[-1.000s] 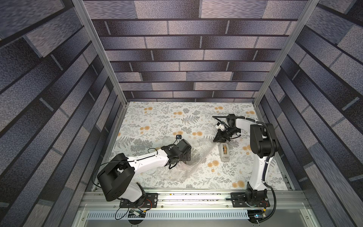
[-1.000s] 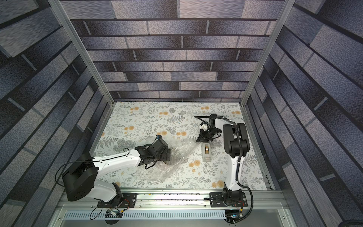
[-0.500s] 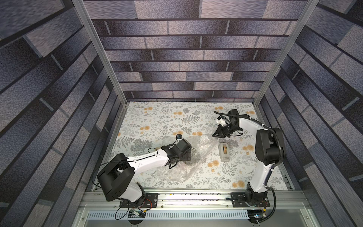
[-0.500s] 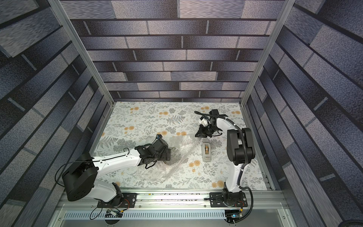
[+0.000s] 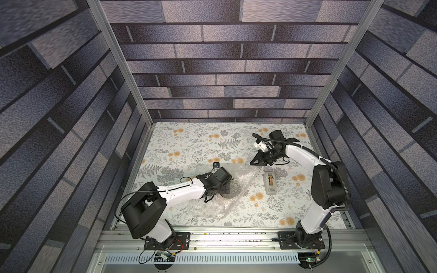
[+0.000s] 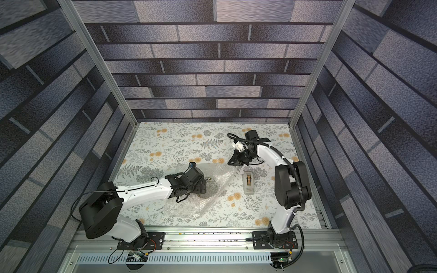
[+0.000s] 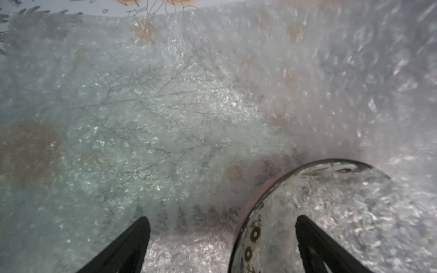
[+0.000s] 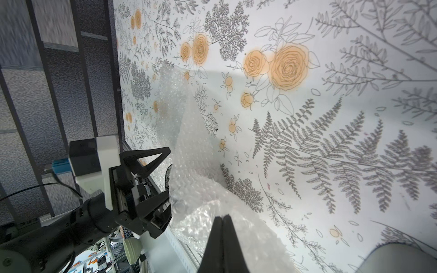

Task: Wrap bowls in bubble wrap
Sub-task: Wrap the bowl in bubble wrap.

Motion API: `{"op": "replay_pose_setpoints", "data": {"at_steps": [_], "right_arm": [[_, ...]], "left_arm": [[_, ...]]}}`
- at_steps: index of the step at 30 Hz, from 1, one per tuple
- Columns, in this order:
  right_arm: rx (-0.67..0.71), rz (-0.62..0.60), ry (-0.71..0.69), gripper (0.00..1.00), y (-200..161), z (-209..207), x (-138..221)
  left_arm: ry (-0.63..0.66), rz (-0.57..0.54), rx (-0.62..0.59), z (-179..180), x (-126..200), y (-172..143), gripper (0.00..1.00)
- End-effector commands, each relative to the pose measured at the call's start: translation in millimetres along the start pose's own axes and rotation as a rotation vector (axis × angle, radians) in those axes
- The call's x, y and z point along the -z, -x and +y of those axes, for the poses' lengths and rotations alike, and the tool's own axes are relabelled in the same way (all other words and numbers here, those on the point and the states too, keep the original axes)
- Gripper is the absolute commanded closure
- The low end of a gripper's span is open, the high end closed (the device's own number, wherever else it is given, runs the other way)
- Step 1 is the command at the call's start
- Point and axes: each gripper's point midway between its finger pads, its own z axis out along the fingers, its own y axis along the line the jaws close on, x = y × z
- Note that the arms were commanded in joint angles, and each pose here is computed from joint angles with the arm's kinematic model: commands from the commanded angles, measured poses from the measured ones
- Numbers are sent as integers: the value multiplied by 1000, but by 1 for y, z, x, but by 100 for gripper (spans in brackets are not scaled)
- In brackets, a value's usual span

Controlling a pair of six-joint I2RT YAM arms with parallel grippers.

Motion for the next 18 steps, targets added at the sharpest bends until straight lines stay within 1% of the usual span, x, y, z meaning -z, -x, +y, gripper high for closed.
{"op": "replay_pose_setpoints", "data": {"at_steps": [1, 5, 13, 18], "right_arm": [[-13, 10, 6, 100, -11, 14, 8], [-14, 22, 19, 100, -20, 24, 10], [-14, 78, 41, 100, -48, 41, -1], [-29, 59, 93, 100, -56, 55, 6]], "left_arm": [[33, -5, -12, 5, -2, 4, 2], [41, 2, -8, 8, -6, 2, 2], [70, 5, 1, 18, -11, 1, 2], [89, 8, 5, 26, -15, 0, 2]]}}
